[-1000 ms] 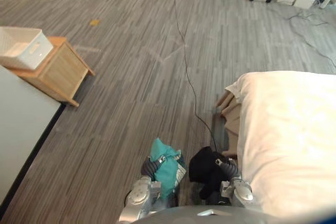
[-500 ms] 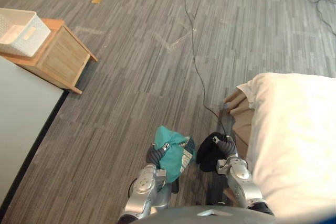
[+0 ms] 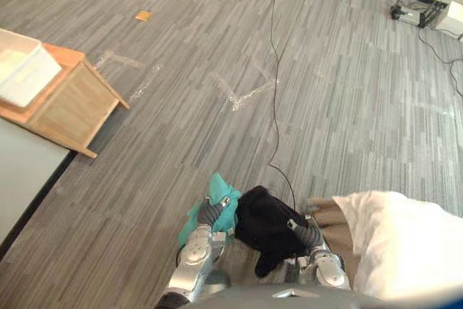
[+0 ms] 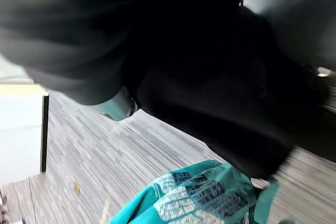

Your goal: Tidy the bed and pick cloth on bed and put in laundry

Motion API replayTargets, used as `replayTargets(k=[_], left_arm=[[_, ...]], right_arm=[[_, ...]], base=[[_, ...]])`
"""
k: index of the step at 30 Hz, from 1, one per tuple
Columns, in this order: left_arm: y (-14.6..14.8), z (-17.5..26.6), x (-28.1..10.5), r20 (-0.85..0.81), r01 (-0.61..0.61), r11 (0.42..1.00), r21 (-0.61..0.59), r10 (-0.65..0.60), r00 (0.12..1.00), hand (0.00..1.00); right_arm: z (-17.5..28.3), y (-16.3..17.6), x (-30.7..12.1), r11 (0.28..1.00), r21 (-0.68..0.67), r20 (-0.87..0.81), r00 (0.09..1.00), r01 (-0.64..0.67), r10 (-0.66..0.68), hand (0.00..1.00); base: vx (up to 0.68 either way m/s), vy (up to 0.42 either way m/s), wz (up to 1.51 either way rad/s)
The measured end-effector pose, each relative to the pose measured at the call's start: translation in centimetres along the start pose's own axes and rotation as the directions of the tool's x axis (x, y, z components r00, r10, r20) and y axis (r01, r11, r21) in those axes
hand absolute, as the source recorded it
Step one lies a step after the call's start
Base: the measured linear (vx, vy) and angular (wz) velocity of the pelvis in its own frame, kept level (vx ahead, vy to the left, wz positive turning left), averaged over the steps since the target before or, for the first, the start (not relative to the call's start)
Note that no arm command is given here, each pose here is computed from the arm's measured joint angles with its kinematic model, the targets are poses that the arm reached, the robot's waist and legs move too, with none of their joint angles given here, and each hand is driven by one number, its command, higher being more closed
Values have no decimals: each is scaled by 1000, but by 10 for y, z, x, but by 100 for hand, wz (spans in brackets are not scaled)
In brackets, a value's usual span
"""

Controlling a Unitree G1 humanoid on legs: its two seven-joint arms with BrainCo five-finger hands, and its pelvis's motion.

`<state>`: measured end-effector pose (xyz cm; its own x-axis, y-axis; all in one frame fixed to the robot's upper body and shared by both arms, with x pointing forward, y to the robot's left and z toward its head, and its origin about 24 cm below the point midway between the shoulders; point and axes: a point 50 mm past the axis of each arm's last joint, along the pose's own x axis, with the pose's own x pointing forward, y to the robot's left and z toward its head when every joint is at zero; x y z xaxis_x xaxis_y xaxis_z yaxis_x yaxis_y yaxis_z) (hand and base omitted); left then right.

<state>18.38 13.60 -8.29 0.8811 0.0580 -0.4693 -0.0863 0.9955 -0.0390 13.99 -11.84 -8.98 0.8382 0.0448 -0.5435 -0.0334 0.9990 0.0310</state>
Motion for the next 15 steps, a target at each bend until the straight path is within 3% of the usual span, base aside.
replayTargets(k=[4,11,15], left_arm=[[-13,-4,5,-27,1,999,-49,-2,1000,100],[-7,-36,-17,-136,-65,987,-150,44,990,100],[-5,-34,-21,-126,-75,979,-187,52,991,100]], right_arm=[[13,-9,9,998,-61,44,999,16,-13,100],[7,17,6,977,-171,11,992,-125,129,100],[16,19,13,972,-190,35,989,-135,144,100]], base=[[442,-257,26],[489,-258,24],[455,-142,-19]])
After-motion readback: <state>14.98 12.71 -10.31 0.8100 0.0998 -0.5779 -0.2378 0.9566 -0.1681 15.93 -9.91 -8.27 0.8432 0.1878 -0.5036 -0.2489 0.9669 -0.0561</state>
